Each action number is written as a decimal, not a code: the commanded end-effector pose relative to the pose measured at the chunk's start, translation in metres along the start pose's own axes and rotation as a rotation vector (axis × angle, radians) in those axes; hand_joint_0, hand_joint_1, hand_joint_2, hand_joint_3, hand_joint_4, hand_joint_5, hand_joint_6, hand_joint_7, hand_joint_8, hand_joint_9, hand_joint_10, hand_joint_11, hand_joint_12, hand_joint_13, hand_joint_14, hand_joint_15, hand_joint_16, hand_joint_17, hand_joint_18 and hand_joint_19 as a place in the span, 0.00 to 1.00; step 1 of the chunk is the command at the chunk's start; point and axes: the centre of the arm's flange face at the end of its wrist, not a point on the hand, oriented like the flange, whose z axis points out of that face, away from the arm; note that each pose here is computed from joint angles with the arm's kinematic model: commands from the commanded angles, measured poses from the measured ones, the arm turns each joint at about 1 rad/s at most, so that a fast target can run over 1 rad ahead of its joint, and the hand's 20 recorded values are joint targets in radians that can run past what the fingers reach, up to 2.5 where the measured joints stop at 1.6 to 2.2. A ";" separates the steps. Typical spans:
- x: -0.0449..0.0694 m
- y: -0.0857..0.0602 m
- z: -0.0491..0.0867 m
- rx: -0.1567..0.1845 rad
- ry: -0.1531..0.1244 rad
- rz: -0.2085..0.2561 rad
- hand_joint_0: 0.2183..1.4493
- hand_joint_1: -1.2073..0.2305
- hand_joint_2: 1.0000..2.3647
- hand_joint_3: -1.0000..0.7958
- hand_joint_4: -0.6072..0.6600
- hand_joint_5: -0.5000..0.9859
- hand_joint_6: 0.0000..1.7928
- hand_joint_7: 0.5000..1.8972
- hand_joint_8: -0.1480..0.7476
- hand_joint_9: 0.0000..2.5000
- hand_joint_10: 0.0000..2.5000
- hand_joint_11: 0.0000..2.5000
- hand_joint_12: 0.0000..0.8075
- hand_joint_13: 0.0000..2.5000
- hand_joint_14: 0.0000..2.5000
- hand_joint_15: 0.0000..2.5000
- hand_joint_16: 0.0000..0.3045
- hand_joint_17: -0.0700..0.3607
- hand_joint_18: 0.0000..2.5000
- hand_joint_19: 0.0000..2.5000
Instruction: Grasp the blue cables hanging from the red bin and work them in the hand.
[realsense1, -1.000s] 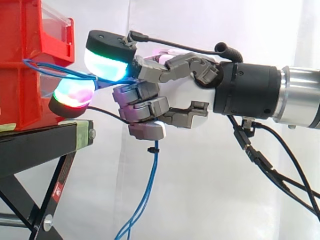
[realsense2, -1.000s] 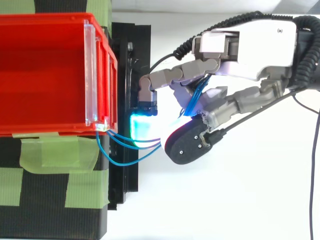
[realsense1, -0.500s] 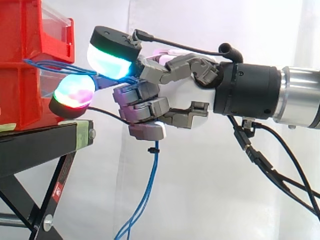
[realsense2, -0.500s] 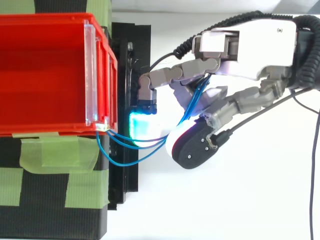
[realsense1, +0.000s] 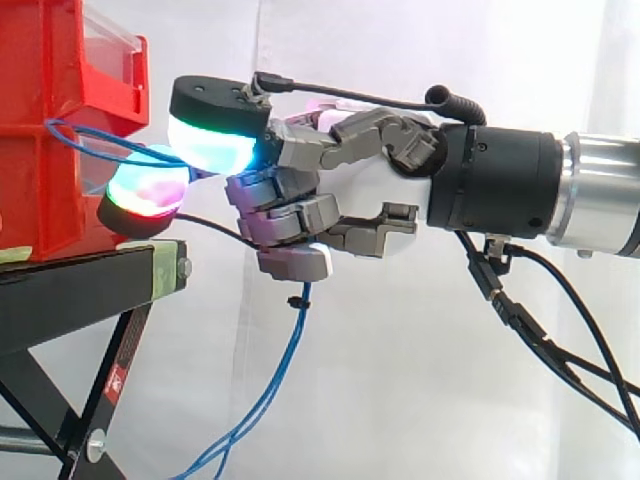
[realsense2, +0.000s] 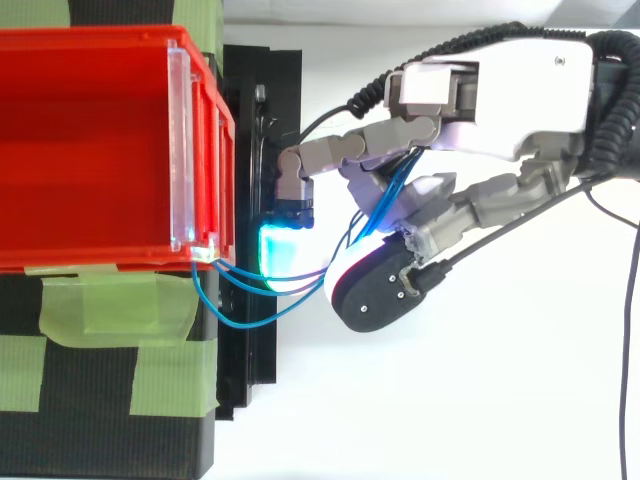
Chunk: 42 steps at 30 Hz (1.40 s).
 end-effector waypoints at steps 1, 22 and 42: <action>0.000 0.000 0.000 0.000 0.001 0.002 0.67 0.42 0.02 0.28 0.69 0.53 0.00 0.54 0.57 0.24 1.00 0.72 0.51 0.31 1.00 0.60 0.15 0.39 0.51 0.50; 0.000 0.000 0.000 0.000 0.001 0.007 0.71 0.41 0.02 0.46 0.68 0.53 0.00 0.53 0.57 0.23 1.00 0.74 0.52 0.31 1.00 0.60 0.15 0.40 0.46 0.41; -0.001 0.000 0.000 0.000 -0.001 0.006 0.71 0.34 0.01 0.66 0.67 0.44 0.00 0.53 0.60 0.06 1.00 0.75 0.54 0.19 1.00 0.61 0.15 0.40 0.35 0.43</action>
